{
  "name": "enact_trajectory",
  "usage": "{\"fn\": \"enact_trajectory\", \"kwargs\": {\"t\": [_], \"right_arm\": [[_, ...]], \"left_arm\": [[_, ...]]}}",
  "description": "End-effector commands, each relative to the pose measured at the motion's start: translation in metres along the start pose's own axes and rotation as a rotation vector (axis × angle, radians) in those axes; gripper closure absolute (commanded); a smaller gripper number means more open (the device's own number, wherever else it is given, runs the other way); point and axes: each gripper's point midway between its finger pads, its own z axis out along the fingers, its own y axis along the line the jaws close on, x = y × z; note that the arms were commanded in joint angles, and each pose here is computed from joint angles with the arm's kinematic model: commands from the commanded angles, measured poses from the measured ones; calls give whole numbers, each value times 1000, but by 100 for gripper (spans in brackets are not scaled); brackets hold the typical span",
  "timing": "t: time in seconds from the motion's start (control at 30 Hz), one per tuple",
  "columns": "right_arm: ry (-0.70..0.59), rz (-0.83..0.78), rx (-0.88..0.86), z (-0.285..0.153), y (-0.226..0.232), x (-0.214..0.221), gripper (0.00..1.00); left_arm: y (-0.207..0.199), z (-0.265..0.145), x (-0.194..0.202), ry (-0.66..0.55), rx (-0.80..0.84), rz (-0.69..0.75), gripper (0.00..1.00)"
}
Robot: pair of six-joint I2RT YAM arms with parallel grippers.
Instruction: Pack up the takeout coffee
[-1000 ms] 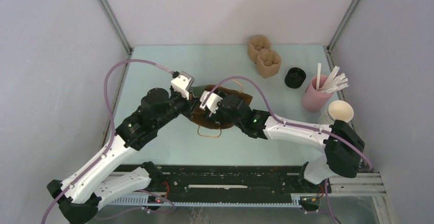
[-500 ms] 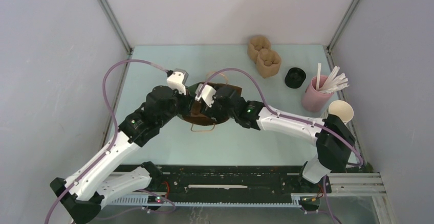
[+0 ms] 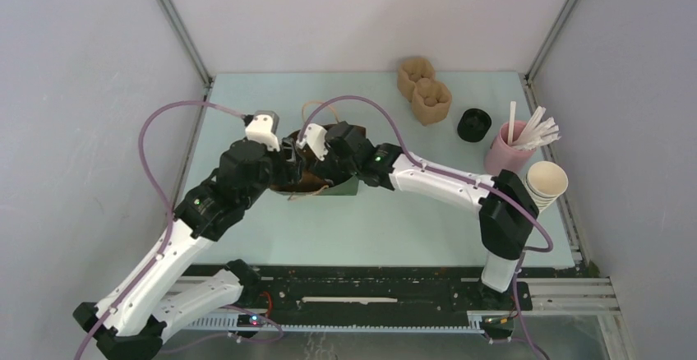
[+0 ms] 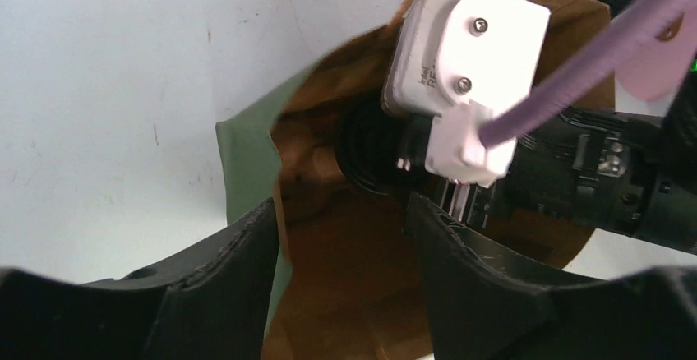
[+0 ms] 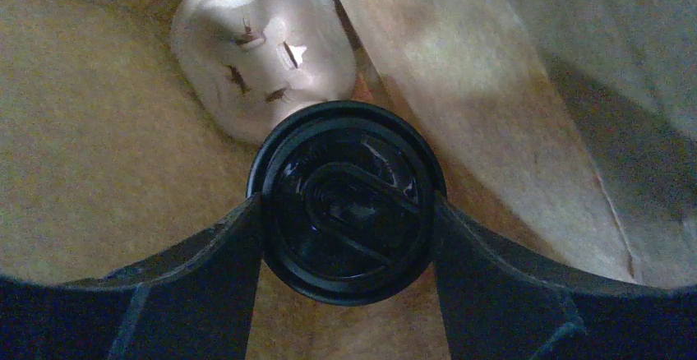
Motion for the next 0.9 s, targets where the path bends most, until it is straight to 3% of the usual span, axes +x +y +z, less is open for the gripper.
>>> {"fn": "enact_trajectory", "kwargs": {"t": [0.0,0.23,0.53,0.87], "right_arm": [[97,75,-30,8,5,16,66],[163,115,-22,15,-1,23,64],[161,179,-88,11,-11,16,51],[195,230,-125,27,-12,28,51]], "left_arm": [[16,-27,-36,-102,-77,-34,32],[35,-50,-47,-142,-150,-34,29],[43,-57,-50,-163,-175,-11,29],[47,-65,-56,-184,-179,-8,29]]}}
